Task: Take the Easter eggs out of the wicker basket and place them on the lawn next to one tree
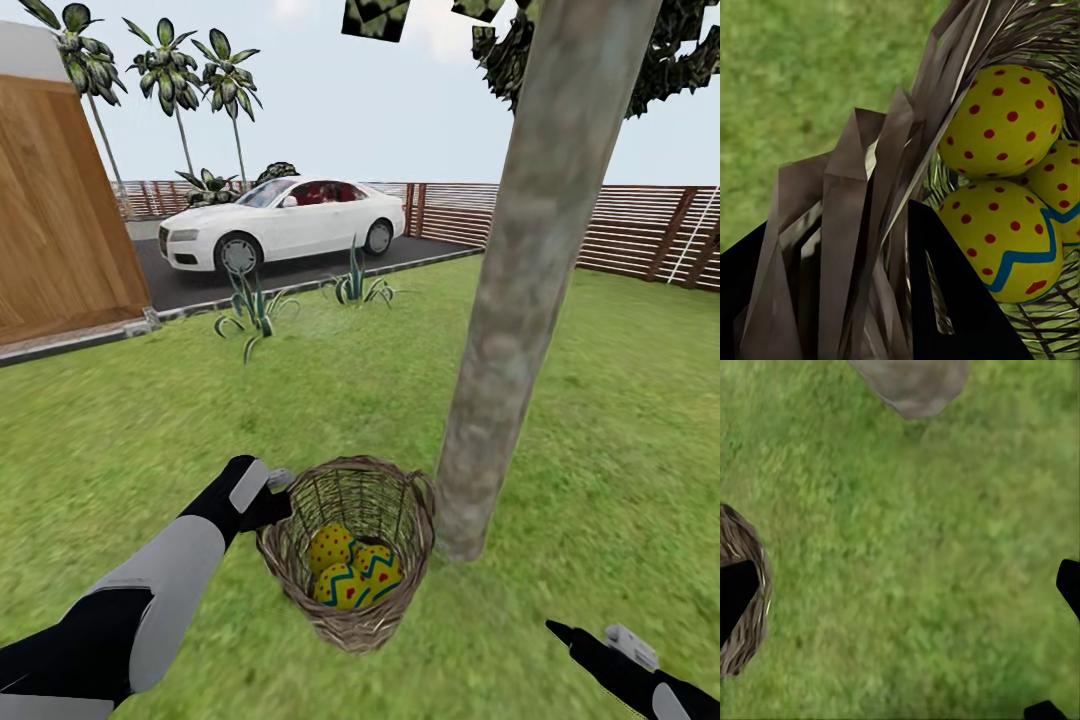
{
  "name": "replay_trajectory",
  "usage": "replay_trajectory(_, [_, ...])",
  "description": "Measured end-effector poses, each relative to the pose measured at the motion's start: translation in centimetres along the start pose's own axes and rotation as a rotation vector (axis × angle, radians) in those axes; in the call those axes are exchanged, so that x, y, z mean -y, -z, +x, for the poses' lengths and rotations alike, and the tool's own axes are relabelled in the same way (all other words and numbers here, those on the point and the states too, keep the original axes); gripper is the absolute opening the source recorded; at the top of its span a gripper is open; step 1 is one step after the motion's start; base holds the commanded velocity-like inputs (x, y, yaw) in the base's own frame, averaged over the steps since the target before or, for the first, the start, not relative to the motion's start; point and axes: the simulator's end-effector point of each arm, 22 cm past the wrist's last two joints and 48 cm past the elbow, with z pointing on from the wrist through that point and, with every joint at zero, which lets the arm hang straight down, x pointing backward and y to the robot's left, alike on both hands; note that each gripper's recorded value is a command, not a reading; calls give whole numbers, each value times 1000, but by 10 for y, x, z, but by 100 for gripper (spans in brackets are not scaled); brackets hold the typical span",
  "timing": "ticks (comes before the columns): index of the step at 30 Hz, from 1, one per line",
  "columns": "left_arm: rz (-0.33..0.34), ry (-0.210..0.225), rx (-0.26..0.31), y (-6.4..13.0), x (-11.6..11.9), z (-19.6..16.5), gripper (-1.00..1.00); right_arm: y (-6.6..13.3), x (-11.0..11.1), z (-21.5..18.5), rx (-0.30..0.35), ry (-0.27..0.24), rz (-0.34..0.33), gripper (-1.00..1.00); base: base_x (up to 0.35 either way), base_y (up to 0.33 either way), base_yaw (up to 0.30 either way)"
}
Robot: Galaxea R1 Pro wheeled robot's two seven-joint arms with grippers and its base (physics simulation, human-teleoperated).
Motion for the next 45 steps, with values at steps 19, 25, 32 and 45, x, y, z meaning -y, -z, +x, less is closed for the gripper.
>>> replay_trajectory(19, [4, 1, 4, 2, 1, -2, -100, -1, -3, -1, 4, -1, -5, 100, 69, -24, -116])
replay_trajectory(25, [2, -1, 5, -3, 1, -3, -100, -5, -2, -1, 2, -1, -4, 100, 0, 0, 0])
replay_trajectory(32, [1, -2, 4, -8, 1, -4, -100, -11, -1, -1, 3, 0, -4, 100, 0, 0, 0])
replay_trajectory(45, [0, -2, 6, -19, 1, -7, -100, -22, -3, 2, -9, 33, -20, 100, 0, 0, 0])
